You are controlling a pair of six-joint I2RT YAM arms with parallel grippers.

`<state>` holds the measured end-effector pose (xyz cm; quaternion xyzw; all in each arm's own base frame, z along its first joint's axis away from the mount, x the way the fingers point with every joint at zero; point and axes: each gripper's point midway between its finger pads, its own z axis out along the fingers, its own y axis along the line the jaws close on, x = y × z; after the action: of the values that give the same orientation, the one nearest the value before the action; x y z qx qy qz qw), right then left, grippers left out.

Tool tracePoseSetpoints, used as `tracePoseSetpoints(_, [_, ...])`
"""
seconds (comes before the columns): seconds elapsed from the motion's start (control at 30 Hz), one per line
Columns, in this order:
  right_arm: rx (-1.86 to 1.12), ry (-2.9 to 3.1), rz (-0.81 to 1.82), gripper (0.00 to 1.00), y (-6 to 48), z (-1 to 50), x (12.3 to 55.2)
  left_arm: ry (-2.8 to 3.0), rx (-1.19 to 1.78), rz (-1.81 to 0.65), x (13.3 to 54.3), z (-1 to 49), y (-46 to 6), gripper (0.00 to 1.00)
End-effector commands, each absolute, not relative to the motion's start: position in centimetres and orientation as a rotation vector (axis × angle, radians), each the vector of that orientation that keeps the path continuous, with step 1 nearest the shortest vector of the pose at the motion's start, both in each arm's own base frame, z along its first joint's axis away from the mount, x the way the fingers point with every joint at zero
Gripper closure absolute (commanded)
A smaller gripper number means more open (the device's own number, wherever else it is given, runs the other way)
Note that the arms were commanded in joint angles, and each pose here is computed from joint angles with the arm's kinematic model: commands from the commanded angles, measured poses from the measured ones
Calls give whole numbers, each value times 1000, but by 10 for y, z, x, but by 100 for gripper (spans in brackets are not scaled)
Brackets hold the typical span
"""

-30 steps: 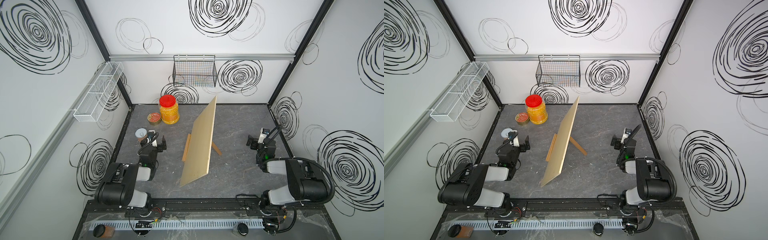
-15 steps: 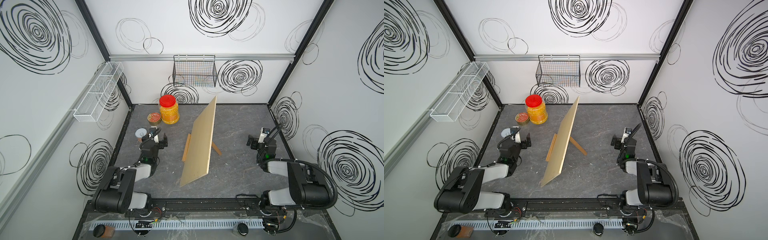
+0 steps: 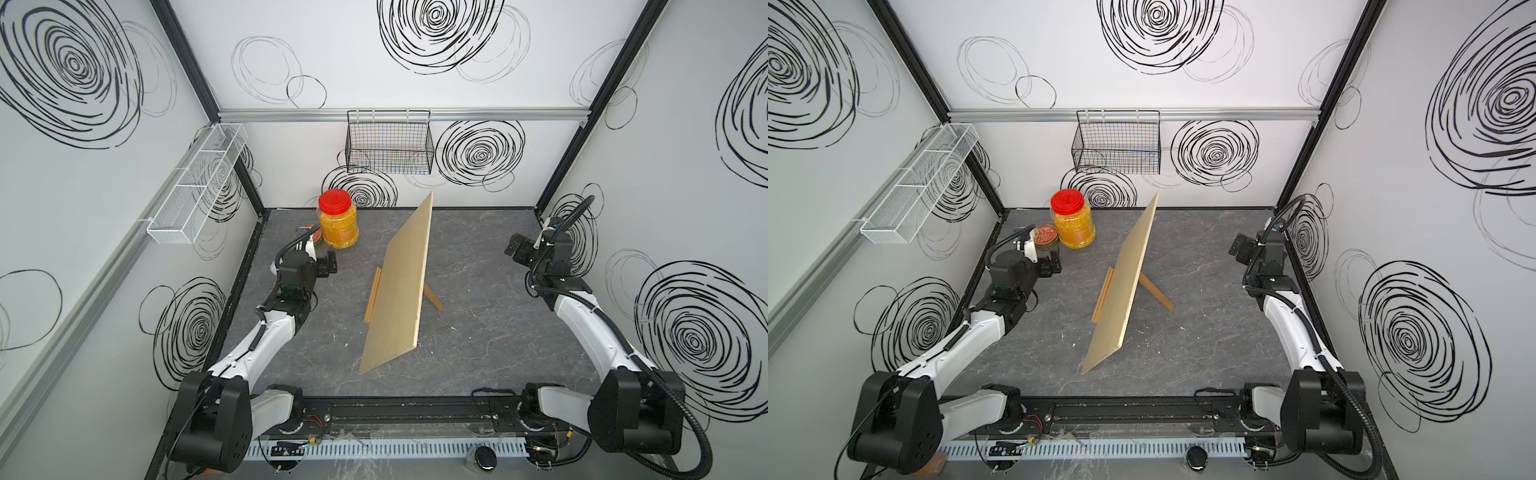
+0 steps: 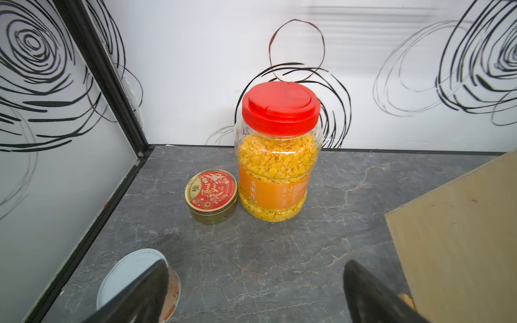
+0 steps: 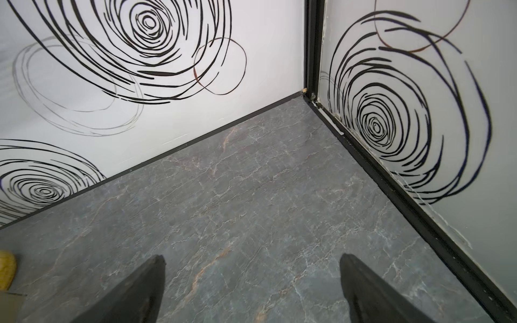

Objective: Disassemble the easel
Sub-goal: Pick up the drawing board from the easel.

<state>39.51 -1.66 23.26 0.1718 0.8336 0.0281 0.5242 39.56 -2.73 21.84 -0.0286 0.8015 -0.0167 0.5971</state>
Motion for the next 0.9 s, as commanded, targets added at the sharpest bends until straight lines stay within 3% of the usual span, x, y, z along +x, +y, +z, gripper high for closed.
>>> tracePoseSetpoints(0.0, [414, 2108, 142, 0, 8, 239, 370, 1935, -60, -214, 385, 220, -51, 1])
tracePoseSetpoints(0.33, [261, 2107, 433, 5, 107, 317, 351, 2021, 101, -412, 356, 213, -117, 6])
tracePoseSetpoints(0.63, [67, 2255, 677, 9, 217, 328, 326, 2108, -66, -605, 353, 192, -136, 14])
tracePoseSetpoints(0.87, [-32, 2342, 759, 9, 268, 326, 315, 2139, -123, -670, 351, 171, -141, 20])
